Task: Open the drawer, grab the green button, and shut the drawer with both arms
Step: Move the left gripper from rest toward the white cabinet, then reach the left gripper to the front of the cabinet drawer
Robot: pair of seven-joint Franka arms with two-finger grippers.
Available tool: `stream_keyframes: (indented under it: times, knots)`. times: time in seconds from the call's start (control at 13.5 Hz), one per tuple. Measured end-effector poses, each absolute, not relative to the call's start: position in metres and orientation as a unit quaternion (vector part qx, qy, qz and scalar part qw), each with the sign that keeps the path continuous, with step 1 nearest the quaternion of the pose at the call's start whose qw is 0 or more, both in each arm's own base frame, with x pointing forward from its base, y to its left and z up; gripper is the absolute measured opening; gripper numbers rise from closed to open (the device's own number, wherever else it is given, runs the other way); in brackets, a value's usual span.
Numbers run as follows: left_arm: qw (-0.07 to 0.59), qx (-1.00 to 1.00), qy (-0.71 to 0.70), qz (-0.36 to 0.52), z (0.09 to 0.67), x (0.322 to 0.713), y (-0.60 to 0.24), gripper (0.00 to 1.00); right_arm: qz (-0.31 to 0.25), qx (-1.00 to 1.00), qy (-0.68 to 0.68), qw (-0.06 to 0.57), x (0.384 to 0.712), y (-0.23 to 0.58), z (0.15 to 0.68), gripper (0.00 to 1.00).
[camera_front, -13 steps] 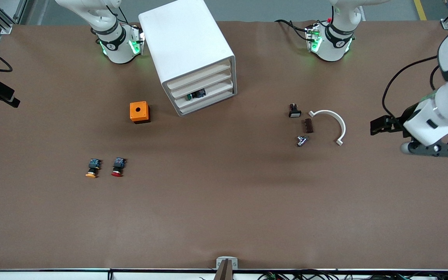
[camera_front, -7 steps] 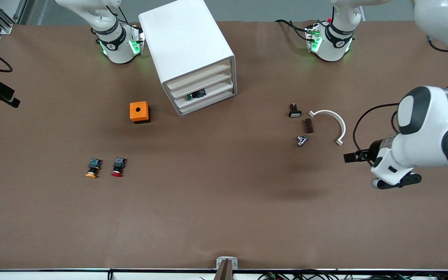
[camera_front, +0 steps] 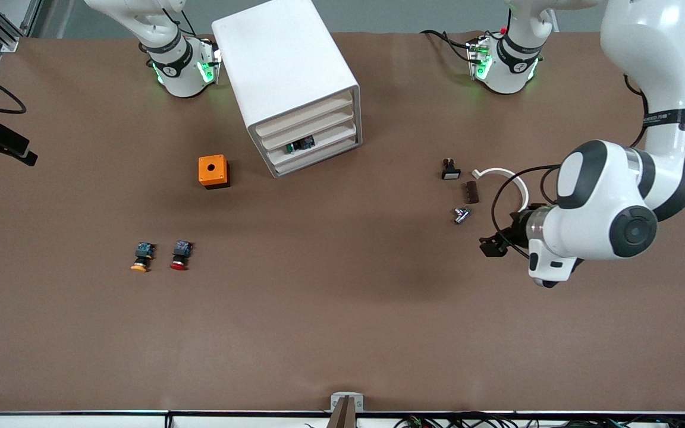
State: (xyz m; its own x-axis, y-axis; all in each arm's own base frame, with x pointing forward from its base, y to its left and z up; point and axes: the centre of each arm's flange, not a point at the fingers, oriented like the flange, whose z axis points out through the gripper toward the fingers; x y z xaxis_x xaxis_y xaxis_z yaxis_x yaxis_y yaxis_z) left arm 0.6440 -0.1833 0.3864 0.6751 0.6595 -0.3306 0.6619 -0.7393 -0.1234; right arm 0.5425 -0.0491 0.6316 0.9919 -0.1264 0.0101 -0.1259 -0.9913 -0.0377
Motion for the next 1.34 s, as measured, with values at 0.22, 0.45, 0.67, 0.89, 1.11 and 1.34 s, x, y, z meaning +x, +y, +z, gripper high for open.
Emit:
stream_keyframes:
  times: [0.22, 0.45, 0.67, 0.89, 1.11, 1.34]
  knots:
    - [-0.017, 0.891, 0.404, -0.205, 0.385, 0.634, -0.196, 1.0, 0.009, -0.996, 0.078, 0.039, 0.546, -0.045, 0.616, 1.0]
    - [-0.05, 0.876, 0.418, -0.238, 0.375, 0.624, -0.194, 1.0, 0.025, -0.995, 0.088, 0.046, 0.552, -0.044, 0.6, 1.0]
    - [-0.066, 0.841, 0.458, -0.281, 0.345, 0.617, -0.209, 1.0, 0.036, -0.993, 0.104, 0.047, 0.556, -0.044, 0.589, 1.0]
    - [-0.078, 0.778, 0.517, -0.347, 0.299, 0.608, -0.238, 0.99, 0.051, -0.989, 0.125, 0.053, 0.561, -0.043, 0.574, 1.0]
    - [-0.105, 0.721, 0.57, -0.379, 0.282, 0.591, -0.286, 0.99, 0.072, -0.982, 0.16, 0.074, 0.565, -0.039, 0.556, 1.0]
    - [-0.142, 0.669, 0.616, -0.391, 0.276, 0.566, -0.339, 0.99, 0.09, -0.976, 0.183, 0.081, 0.568, -0.036, 0.539, 1.0]
